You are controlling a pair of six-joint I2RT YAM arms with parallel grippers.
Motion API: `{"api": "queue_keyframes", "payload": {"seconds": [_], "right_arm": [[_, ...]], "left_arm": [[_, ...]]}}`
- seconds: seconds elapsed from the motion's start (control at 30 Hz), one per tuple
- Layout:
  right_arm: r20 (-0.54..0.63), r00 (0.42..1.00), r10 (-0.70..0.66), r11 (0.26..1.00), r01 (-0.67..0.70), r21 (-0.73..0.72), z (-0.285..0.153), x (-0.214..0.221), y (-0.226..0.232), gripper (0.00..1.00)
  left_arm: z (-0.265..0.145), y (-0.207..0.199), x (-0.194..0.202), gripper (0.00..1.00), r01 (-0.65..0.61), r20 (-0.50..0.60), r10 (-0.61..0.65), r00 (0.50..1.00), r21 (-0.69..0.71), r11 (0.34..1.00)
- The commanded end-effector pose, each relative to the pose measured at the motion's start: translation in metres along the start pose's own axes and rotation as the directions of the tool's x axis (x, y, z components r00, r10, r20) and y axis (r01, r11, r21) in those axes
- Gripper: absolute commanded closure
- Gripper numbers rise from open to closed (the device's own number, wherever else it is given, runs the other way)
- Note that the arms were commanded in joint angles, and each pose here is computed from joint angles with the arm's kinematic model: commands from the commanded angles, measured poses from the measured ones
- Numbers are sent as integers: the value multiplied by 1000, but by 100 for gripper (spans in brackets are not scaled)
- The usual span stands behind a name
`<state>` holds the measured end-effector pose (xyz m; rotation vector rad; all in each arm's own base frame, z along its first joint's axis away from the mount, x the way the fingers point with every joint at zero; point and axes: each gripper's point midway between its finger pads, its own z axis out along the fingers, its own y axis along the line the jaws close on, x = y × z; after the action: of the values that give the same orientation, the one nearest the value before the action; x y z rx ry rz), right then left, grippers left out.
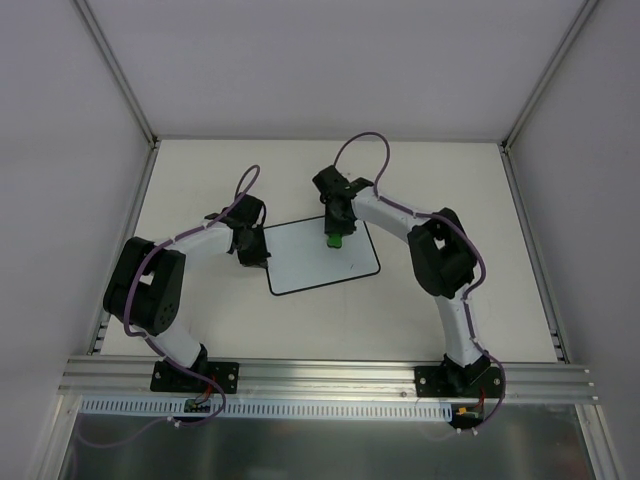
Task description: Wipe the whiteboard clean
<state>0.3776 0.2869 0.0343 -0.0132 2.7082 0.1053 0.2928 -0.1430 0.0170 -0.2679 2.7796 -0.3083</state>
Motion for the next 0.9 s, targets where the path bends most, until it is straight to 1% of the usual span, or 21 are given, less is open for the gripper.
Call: {"api": "queue_keyframes", "payload": {"seconds": [0.0, 0.03, 0.13, 0.27, 0.37, 0.47, 0.53, 0.63, 0.73, 0.77, 0.87], "right_arm": [[-111, 987, -112, 993, 109, -38, 6, 37, 26, 100], [-124, 985, -118, 993, 115, -28, 6, 38, 24, 100], [-110, 988, -108, 993, 112, 31, 6, 23, 5, 100], [-99, 995, 1, 996, 7, 85, 7, -3, -41, 100], [-70, 997, 22, 992, -13, 122, 4, -20, -68, 100], [-76, 997, 9, 992, 1, 123, 5, -24, -79, 100], [-79, 997, -15, 993, 24, 112, 6, -24, -77, 100], [-112, 992, -62, 996, 69, 58, 6, -8, -61, 99], [-127, 982, -139, 990, 143, 22, -1, 15, -39, 100], [-128, 976, -175, 984, 176, 3, -5, 26, -25, 100], [-132, 969, -209, 977, 203, -59, -16, 56, -2, 100]], "left_arm": [[9, 18, 24, 100, -14, -74, 9, 997, -72, 997], [9, 18, 24, 100, -14, -75, 8, 997, -73, 997], [9, 20, 26, 100, -10, -74, 4, 997, -77, 997], [8, 23, 28, 100, 2, -73, -8, 997, -86, 996], [8, 23, 30, 100, 4, -75, -10, 997, -88, 996], [8, 23, 29, 100, 4, -73, -10, 997, -87, 996], [8, 23, 29, 100, 4, -75, -10, 997, -88, 996], [9, 22, 29, 100, 10, -76, -17, 997, -86, 996], [9, 20, 28, 100, 19, -74, -26, 997, -81, 997], [8, 19, 27, 100, 26, -73, -31, 997, -80, 996], [8, 16, 24, 100, 38, -65, -43, 997, -75, 996]]}}
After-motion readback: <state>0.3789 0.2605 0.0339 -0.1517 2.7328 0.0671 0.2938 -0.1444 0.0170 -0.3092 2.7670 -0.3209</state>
